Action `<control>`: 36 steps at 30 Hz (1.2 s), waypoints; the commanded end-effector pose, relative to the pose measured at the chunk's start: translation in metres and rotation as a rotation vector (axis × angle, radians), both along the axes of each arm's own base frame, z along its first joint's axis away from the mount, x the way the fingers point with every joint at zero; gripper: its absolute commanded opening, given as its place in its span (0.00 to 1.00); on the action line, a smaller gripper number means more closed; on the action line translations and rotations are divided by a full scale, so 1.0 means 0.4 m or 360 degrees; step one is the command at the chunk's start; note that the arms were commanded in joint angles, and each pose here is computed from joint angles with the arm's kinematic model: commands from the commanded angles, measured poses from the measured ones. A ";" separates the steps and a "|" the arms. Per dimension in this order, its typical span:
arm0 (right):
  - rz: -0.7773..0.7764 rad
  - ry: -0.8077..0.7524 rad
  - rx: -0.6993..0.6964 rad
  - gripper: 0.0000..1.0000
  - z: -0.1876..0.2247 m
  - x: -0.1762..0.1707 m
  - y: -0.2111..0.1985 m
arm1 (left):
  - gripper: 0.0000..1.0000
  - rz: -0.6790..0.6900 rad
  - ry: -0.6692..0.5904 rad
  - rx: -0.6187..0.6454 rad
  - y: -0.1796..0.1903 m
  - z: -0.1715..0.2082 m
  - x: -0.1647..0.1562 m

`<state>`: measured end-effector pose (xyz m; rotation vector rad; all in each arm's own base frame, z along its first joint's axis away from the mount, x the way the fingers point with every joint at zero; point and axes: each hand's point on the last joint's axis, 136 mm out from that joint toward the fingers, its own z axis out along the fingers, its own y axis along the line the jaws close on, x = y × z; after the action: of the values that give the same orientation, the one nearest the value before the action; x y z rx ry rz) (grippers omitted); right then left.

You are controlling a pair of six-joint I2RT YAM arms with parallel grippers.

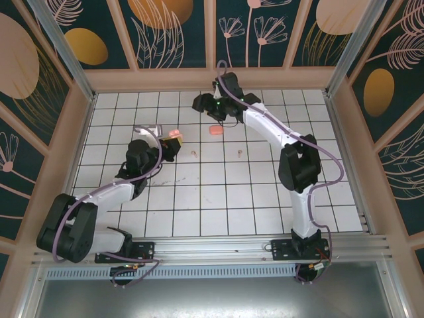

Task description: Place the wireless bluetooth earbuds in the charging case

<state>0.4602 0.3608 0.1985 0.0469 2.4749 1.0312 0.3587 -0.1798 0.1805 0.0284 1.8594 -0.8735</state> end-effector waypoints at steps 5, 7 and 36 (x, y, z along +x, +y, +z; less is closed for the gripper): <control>0.0122 0.0156 -0.0279 0.56 -0.222 -0.050 0.001 | 0.00 0.0138 -0.0048 0.0021 0.074 0.012 -0.003; 0.0184 0.0172 -0.0335 0.52 -0.258 -0.075 0.012 | 0.00 0.0158 -0.0042 0.0012 0.088 0.011 -0.004; 0.0738 -0.0119 -0.0983 0.42 -0.399 -0.181 0.081 | 0.00 0.0099 -0.0030 0.0019 0.103 0.015 -0.025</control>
<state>0.3868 0.3884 0.0387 -0.7135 2.6959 0.4081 0.3514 -0.1399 0.1817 -0.0382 1.8595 -0.8180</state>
